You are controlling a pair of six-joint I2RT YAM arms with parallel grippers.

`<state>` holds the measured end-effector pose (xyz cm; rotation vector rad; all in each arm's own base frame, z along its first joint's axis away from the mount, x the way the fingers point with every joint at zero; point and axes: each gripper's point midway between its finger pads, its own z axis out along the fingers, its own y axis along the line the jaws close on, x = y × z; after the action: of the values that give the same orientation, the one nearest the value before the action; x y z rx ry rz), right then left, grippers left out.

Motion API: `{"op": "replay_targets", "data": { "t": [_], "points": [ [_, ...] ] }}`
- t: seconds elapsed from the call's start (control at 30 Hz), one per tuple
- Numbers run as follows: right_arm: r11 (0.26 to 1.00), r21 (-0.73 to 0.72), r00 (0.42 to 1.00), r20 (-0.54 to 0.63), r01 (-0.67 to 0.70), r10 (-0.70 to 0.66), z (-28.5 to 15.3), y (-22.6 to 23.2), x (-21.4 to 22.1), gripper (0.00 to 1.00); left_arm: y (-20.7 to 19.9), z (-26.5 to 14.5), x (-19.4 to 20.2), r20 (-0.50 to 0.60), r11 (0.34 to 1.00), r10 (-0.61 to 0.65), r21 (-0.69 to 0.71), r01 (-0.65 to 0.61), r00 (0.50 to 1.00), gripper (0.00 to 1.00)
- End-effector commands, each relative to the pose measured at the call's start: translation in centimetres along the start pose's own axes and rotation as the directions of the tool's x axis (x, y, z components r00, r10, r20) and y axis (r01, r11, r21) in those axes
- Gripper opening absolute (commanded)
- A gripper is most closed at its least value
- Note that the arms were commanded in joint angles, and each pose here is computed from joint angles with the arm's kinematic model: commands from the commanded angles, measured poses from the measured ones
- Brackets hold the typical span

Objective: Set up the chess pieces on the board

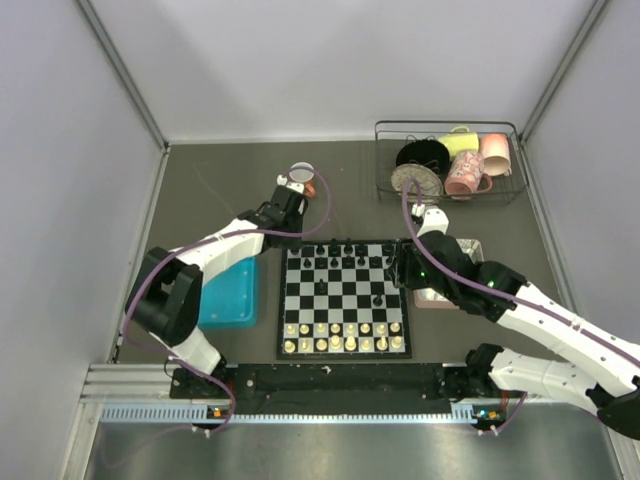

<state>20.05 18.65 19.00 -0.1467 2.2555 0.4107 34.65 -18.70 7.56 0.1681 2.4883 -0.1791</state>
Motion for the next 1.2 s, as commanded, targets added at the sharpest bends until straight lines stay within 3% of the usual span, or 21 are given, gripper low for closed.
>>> {"op": "replay_targets", "data": {
  "t": [0.0, 0.83, 1.17],
  "points": [
    [1.0, -0.009, 0.999, 0.033, -0.024, 0.024, -0.3, 0.1, -0.9, 0.48, -0.1, 0.4, -0.8, 0.036, 1.0, -0.01, -0.004, 0.01, 0.999, 0.19],
    [1.0, -0.005, 0.999, 0.027, -0.025, 0.025, -0.3, -0.2, -0.5, 0.49, 0.4, 1.3, 0.0, 0.015, 1.0, -0.014, -0.015, 0.014, 1.0, 0.19],
    [1.0, -0.005, 0.999, 0.025, -0.026, 0.026, -0.3, -0.3, -0.4, 0.49, 0.5, 1.7, 0.2, 0.01, 1.0, -0.016, -0.02, 0.016, 1.0, 0.32]
  ]
}}
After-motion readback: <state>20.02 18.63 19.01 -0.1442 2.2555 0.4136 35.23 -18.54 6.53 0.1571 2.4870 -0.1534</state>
